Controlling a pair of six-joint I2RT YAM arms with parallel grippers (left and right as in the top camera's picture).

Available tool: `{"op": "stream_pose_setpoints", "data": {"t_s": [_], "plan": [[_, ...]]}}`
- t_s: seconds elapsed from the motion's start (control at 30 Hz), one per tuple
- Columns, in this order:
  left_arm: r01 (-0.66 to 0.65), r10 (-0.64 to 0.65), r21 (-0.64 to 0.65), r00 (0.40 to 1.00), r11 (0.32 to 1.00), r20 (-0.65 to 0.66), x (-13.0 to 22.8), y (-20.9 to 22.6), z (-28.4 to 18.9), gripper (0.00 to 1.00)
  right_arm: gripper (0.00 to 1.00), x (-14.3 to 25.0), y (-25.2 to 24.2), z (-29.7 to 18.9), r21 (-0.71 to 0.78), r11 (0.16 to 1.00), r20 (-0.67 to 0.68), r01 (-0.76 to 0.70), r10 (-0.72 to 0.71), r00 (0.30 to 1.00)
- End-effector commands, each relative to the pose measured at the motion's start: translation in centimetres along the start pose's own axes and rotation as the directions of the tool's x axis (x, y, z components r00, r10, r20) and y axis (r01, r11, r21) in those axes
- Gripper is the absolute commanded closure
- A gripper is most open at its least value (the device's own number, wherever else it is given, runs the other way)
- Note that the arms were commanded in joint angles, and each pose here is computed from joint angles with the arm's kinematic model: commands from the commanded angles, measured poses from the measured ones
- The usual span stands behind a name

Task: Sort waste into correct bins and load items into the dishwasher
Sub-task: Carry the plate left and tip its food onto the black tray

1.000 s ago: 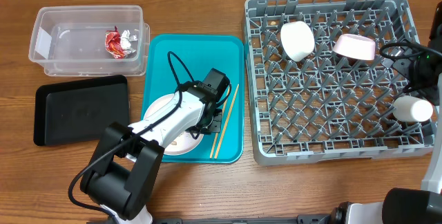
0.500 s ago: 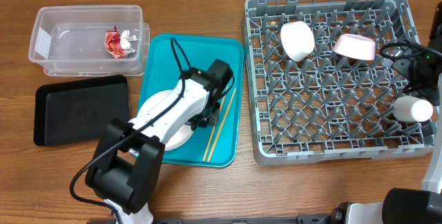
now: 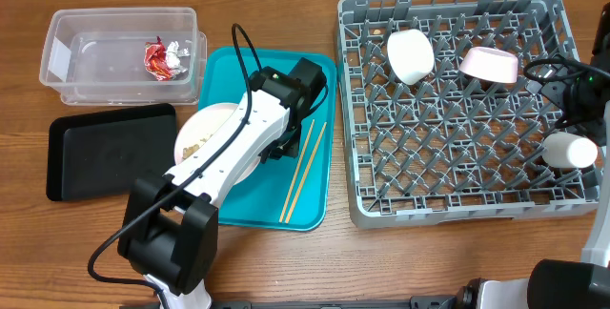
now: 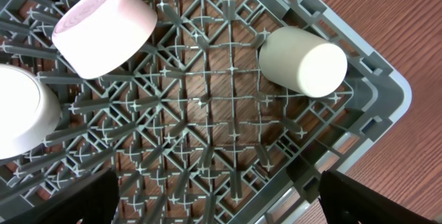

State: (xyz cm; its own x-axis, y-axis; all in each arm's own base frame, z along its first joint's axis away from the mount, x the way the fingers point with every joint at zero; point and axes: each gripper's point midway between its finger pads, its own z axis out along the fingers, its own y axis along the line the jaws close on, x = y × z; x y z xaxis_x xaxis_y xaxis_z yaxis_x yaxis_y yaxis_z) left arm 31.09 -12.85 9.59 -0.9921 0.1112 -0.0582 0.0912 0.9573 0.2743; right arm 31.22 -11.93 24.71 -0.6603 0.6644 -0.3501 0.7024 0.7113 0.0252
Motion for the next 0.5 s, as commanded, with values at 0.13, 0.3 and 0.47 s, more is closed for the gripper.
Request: {"op": "stream_pose_setpoints", "data": {"t_s": [0.13,0.3,0.47], "plan": [[0.114,-0.114,0.022,0.993,0.993,0.009,-2.0,3.0,-1.3,0.96,0.05,-0.4,0.2,-0.9,-0.016,1.000,0.028,0.003,-0.002,1.000],[0.226,-0.225,0.044,0.974,0.973,-0.025,-2.4,6.8,-0.5,0.96,0.05,-0.3,0.1,-0.9,-0.014,1.000,0.024,0.003,-0.003,1.000],[0.304,-0.302,0.118,0.953,0.945,-0.041,-2.8,10.7,-0.3,0.96,0.05,-0.3,0.1,-0.9,-0.013,1.000,0.022,0.004,-0.003,1.000]]}}
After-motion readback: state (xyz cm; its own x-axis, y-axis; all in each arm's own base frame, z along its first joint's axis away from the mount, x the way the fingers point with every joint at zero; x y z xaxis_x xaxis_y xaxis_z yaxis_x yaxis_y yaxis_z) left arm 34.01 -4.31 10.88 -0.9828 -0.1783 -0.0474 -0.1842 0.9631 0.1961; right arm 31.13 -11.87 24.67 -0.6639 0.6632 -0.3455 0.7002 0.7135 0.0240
